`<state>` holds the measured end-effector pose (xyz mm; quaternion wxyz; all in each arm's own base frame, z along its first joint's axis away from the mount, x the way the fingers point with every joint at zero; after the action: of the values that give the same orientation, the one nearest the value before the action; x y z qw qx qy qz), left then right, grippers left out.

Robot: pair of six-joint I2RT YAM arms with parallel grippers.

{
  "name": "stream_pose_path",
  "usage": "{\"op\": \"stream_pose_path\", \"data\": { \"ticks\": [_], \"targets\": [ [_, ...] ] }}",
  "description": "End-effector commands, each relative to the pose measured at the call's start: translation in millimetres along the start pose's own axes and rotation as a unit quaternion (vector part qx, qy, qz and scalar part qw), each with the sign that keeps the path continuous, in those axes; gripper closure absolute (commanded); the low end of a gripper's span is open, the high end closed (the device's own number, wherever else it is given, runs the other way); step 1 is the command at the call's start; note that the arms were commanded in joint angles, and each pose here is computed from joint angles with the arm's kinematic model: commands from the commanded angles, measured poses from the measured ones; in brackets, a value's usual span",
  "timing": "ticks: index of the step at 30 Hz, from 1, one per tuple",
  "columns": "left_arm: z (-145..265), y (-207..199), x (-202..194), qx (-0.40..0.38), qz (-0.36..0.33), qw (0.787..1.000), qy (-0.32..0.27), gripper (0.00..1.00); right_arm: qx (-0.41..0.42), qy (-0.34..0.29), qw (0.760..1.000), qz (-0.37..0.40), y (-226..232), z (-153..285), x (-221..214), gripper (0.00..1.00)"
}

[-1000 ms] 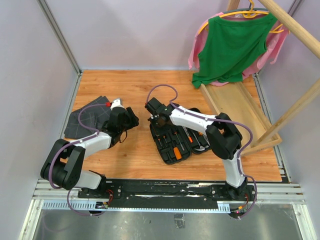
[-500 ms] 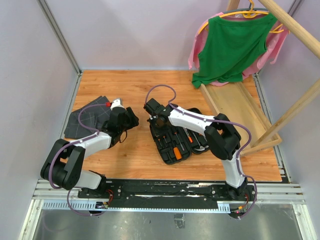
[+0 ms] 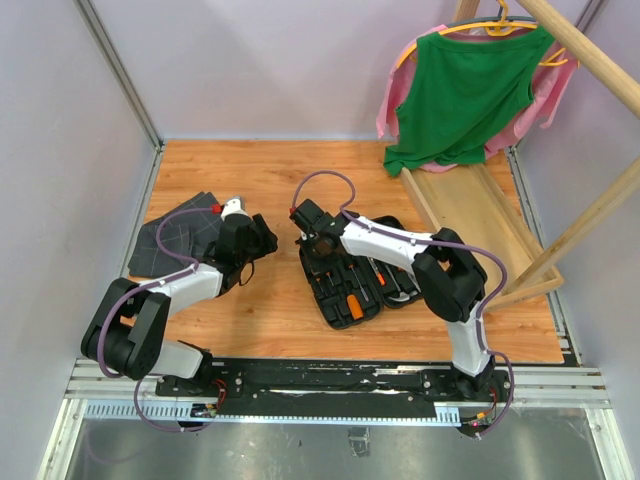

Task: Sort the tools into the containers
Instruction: Place the screwdriver in the storage box.

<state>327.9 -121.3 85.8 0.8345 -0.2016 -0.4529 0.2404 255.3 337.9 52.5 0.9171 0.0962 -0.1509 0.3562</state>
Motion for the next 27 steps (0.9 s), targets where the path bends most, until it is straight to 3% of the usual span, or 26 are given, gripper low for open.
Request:
{"op": "stream_pose_path", "data": {
  "ticks": [1, 4, 8, 13, 19, 24, 27],
  "targets": [
    [0, -10, 15, -0.008, 0.005, 1.0, -0.024, 0.39, -0.021, 0.152, 0.988, 0.024, -2, -44, -90, 0.94],
    [2, -10, 17, -0.007, 0.005, 1.0, -0.029, 0.39, -0.005, 0.078, 0.996, 0.034, 6, -21, -46, 0.84],
    [9, -9, 25, 0.0, 0.01, 0.999, -0.043, 0.39, 0.009, -0.022, 0.999, 0.043, 14, 18, 11, 0.81],
    [27, -9, 39, -0.005, 0.016, 0.997, -0.079, 0.38, 0.001, -0.122, 0.991, 0.05, 8, 76, 50, 0.77],
    [45, -20, 44, -0.032, 0.006, 0.997, -0.066, 0.31, -0.072, -0.204, 0.974, 0.062, -21, 135, 47, 0.66],
    [57, -31, 32, -0.072, -0.001, 0.997, -0.02, 0.27, -0.142, -0.242, 0.959, 0.047, -53, 166, 19, 0.55],
    [65, -33, 28, -0.086, 0.001, 0.996, -0.005, 0.27, -0.178, -0.259, 0.949, 0.028, -72, 181, -4, 0.43]
  ]
}}
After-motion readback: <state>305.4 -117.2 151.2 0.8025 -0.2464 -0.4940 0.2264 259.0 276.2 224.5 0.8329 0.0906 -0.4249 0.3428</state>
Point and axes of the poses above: each gripper's point midway between its finger pads, its own z axis back along the fingers, its own y axis along the line the jaws close on, x = y × z, the point moved 3 cm from there along z, back along the fingers, and after that the axes turned 12 degrees about z, right-handed, at the moved point
